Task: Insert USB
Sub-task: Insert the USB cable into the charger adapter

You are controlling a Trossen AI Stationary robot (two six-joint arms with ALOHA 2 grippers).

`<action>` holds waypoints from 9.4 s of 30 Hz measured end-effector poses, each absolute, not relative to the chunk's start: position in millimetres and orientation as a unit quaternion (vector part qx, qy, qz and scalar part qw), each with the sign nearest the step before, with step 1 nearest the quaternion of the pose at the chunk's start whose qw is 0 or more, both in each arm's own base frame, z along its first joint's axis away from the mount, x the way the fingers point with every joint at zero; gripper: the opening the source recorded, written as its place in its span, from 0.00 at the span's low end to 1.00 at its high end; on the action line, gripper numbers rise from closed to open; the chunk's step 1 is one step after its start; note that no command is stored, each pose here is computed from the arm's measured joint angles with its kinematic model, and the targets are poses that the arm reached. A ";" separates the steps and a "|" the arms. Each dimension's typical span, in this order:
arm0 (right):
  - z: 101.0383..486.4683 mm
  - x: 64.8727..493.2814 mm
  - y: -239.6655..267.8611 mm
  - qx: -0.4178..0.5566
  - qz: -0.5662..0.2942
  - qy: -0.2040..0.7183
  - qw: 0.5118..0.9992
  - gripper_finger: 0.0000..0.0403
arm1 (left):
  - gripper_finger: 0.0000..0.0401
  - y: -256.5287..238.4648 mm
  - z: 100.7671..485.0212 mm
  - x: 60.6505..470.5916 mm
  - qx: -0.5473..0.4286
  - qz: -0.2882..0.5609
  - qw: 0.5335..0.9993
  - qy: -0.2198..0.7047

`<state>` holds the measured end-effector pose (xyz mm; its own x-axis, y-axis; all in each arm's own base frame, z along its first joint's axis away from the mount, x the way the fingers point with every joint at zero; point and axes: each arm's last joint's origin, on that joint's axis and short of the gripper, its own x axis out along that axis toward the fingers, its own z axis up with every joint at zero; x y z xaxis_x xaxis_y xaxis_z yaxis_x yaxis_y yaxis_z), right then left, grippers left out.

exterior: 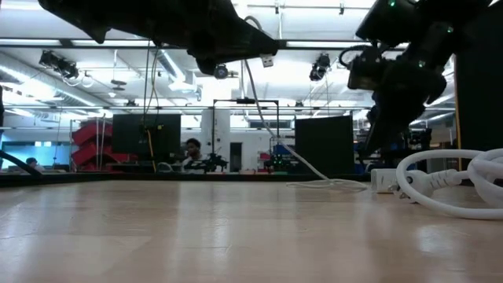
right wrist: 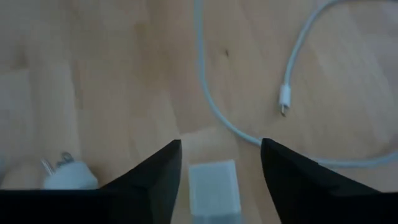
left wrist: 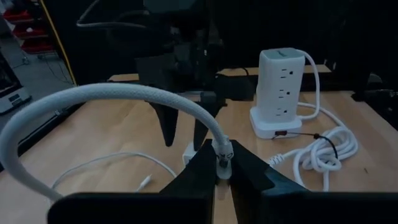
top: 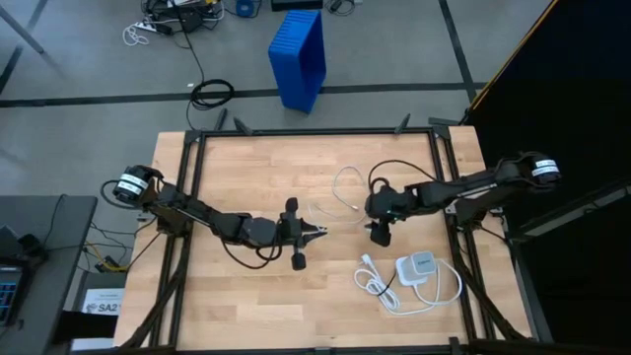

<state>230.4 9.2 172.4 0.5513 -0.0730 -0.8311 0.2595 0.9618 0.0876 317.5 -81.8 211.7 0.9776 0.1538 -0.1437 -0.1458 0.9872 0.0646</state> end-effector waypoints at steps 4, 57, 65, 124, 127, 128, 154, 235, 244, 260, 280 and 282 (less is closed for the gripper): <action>162.7 229.1 9.1 0.098 -0.102 0.499 0.855 0.63 | 0.02 -81.8 211.4 317.6 0.027 0.075 0.994 0.076; 196.1 245.4 89.9 -0.036 0.043 0.112 0.992 0.28 | 0.02 -91.4 227.4 317.6 0.033 0.056 0.998 -0.013; 200.2 242.2 95.5 -0.020 -0.011 0.087 0.996 0.28 | 0.01 -96.0 217.1 328.2 0.037 0.039 0.995 -0.088; 183.1 266.9 109.1 0.011 0.014 0.053 0.998 0.28 | 0.02 -93.9 200.5 342.7 0.016 -0.016 0.998 -0.063; 183.1 266.9 109.1 0.011 0.014 0.053 0.998 0.28 | 0.02 -93.5 200.4 342.9 0.017 -0.015 0.998 -0.062; 183.1 266.9 109.1 0.012 0.014 0.053 0.998 0.28 | 0.02 -93.0 200.4 343.0 0.017 -0.014 0.998 -0.062; 195.6 265.5 113.5 0.015 0.009 -0.009 1.000 0.28 | 0.02 -93.5 208.6 348.3 0.017 -0.021 0.997 -0.073; 207.1 271.1 104.3 0.026 0.006 -0.057 0.998 0.28 | 0.00 -92.1 216.9 344.8 0.021 0.010 0.996 -0.083; 207.3 271.6 103.2 0.023 0.006 -0.057 0.998 0.28 | 0.00 -91.5 215.6 345.6 0.013 0.003 0.997 -0.082; 205.1 269.5 108.3 0.034 0.013 -0.039 0.999 0.28 | 0.33 -93.5 223.7 327.0 0.040 0.037 0.997 -0.061; 220.3 312.1 16.1 0.009 -0.153 0.241 0.958 0.28 | 0.58 -87.9 227.1 255.3 0.011 0.053 0.997 -0.055; 235.0 314.4 -6.7 -0.004 -0.210 0.296 0.932 0.28 | 0.58 -87.3 227.6 255.2 0.009 0.055 0.997 -0.056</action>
<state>314.4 -6.7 235.0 0.7369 -0.3936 -0.5497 0.3890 0.9118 -0.1314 255.2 -87.3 227.6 0.9877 0.1092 0.1122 -0.1112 0.9937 0.0123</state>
